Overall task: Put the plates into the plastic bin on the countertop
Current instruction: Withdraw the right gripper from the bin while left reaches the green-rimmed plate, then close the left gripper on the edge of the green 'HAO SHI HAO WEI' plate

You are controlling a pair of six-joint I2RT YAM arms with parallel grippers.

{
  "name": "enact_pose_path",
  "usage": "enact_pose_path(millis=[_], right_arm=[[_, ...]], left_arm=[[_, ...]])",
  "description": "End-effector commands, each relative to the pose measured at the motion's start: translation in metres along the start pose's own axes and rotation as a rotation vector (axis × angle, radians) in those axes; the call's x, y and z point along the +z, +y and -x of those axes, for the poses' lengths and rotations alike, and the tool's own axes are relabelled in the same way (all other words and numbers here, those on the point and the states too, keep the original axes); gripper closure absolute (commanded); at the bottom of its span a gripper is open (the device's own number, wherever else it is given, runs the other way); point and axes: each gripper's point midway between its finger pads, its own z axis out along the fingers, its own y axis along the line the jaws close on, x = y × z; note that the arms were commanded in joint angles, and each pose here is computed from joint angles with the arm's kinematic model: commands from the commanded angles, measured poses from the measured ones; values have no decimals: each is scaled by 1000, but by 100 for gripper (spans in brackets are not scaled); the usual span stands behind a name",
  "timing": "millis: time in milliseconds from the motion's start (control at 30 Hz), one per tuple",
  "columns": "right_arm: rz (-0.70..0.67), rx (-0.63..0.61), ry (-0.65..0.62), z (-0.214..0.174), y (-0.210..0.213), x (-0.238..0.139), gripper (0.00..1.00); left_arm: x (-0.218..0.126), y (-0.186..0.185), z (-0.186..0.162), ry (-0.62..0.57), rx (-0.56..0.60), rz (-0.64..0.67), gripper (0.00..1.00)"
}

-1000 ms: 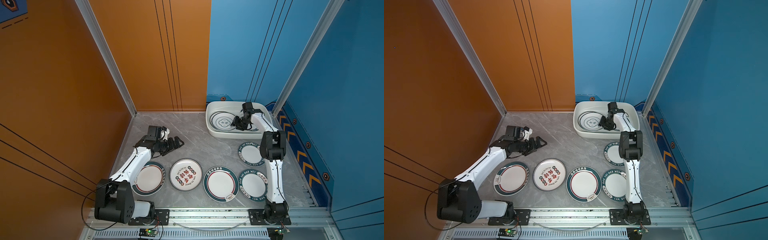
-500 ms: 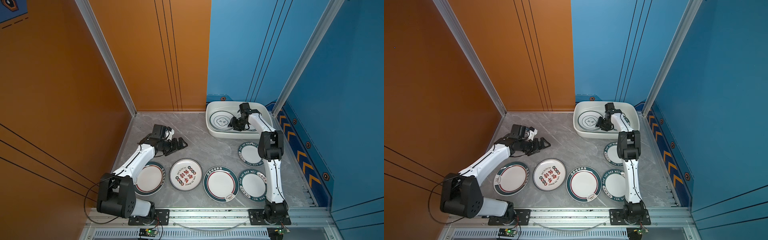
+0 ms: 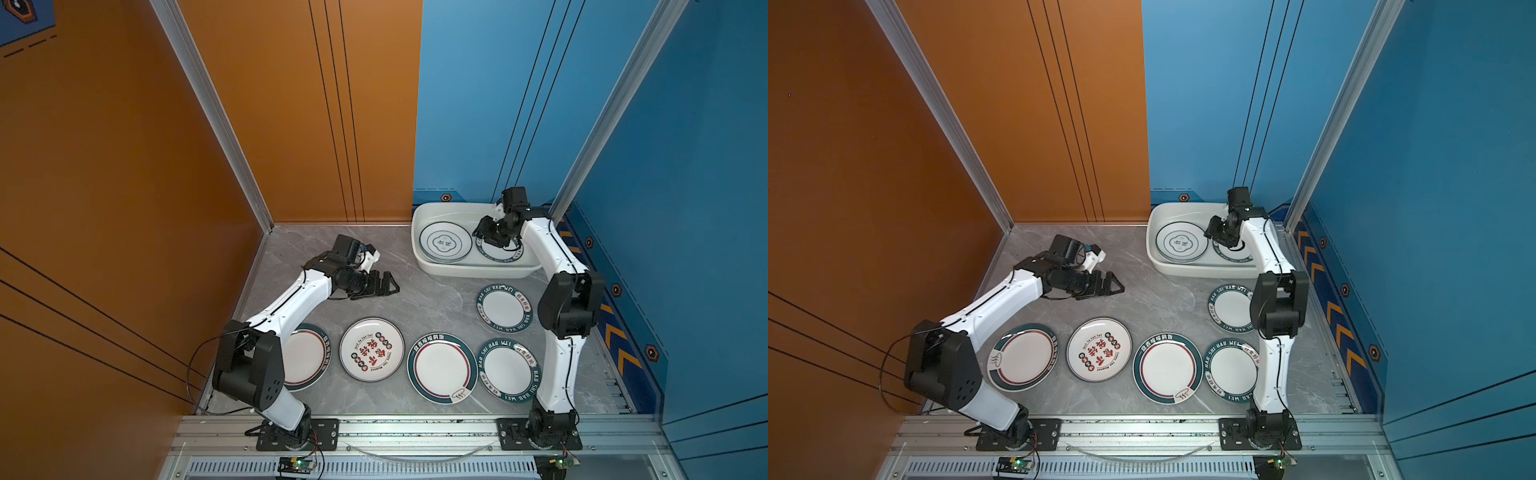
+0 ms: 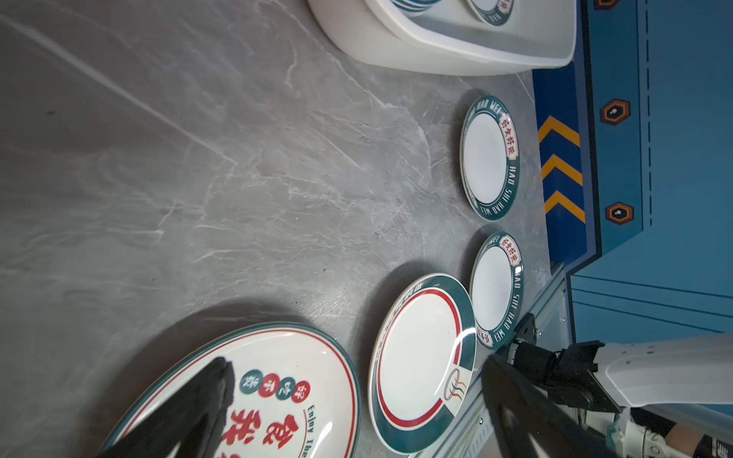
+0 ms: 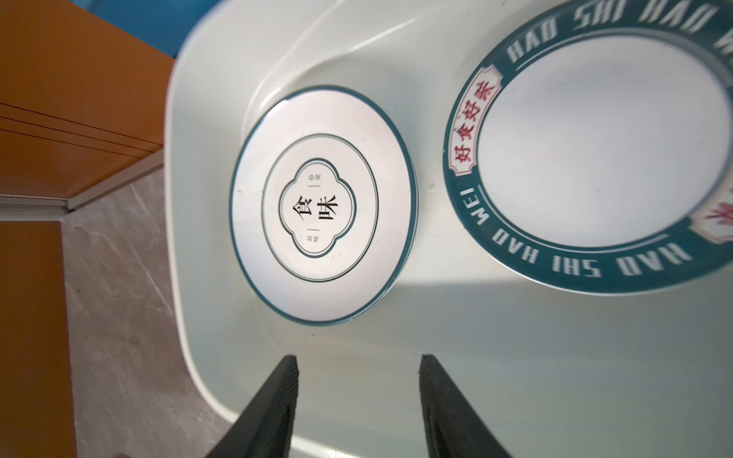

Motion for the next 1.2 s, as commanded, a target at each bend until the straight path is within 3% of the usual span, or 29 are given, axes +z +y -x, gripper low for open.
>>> enact_pose_path(millis=[0,300,433,567,767,1167], right_arm=[[-10,3,-26,-4,-8,-27,48],[-15,65,-49,-28,-32,-59,47],[-26,101,-53,-38,-48,-61,48],[-23,142,-56,-44,-61,-61,48],[-19,156,-68,-47,-67,-66,48],[-4,175,-76,-56,-77,-76,48]], left_arm=[[15,-29,-8,78,85,-42,1],[68,-88,0,89,119,-115,4],[105,-98,-1,26,11,-53,6],[161,-140,-16,-41,-125,-185,11],[214,-171,-28,-79,-160,-147,12],[249,-154,-22,-137,-218,-45,13]])
